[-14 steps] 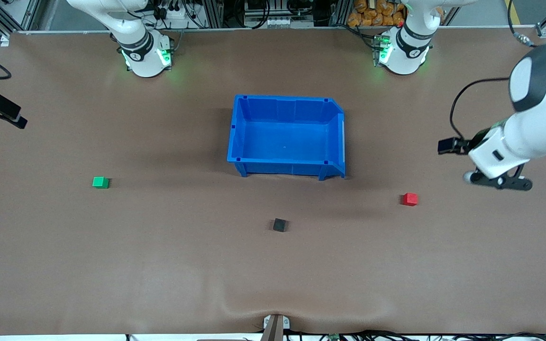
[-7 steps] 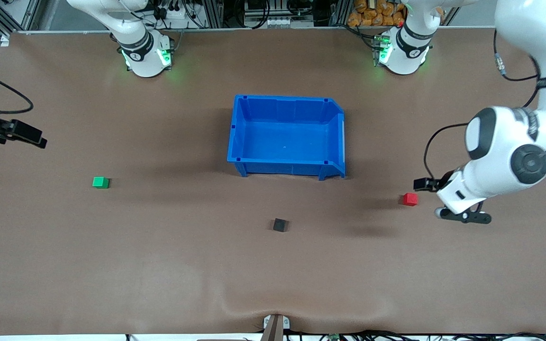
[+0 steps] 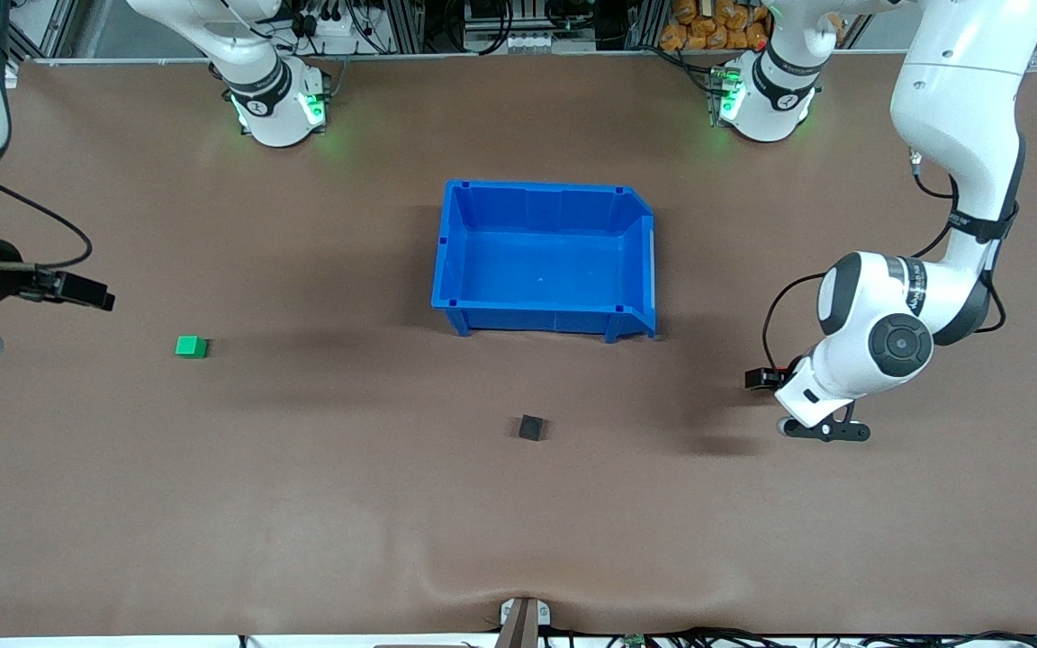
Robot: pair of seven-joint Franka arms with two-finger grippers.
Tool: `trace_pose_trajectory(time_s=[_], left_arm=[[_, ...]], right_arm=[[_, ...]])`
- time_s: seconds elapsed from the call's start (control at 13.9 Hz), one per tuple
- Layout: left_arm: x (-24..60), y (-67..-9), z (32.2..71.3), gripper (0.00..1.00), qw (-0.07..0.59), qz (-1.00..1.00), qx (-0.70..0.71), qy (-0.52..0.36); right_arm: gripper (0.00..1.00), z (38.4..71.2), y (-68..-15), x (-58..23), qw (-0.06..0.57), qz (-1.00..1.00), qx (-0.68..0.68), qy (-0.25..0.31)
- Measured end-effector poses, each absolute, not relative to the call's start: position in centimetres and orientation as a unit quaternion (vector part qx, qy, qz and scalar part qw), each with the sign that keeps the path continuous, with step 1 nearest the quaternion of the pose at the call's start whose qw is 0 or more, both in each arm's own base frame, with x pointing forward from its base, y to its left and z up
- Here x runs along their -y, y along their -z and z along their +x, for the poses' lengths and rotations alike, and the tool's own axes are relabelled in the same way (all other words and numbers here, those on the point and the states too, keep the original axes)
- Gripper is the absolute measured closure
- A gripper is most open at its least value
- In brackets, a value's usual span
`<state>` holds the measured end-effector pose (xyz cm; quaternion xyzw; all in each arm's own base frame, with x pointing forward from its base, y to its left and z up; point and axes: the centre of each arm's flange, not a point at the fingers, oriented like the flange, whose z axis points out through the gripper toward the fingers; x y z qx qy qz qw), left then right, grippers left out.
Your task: Attach green and red cubes to black cube
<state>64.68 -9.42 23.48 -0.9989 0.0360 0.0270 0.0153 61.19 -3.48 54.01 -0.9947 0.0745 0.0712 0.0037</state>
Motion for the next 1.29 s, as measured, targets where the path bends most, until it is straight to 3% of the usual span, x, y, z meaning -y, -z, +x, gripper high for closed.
trace_pose_trajectory(time_s=[0.5, 0.93, 1.29], left_arm=[[8.7, -18.6, 62.8, 0.00, 0.009, -0.999, -0.036, -0.008], [6.6, -18.0, 62.5, 0.00, 0.035, -0.998, -0.056, -0.009], [7.6, -18.0, 62.3, 0.52, 0.033, -0.999, -0.016, -0.008]], right_arm=[[0.00, 63.1, -47.7, 5.7, 0.004, -0.990, -0.091, -0.110], [0.00, 63.9, -42.3, 7.9, 0.005, -0.983, -0.108, -0.147], [0.00, 64.1, -37.8, 7.9, 0.009, -0.981, -0.111, -0.158]])
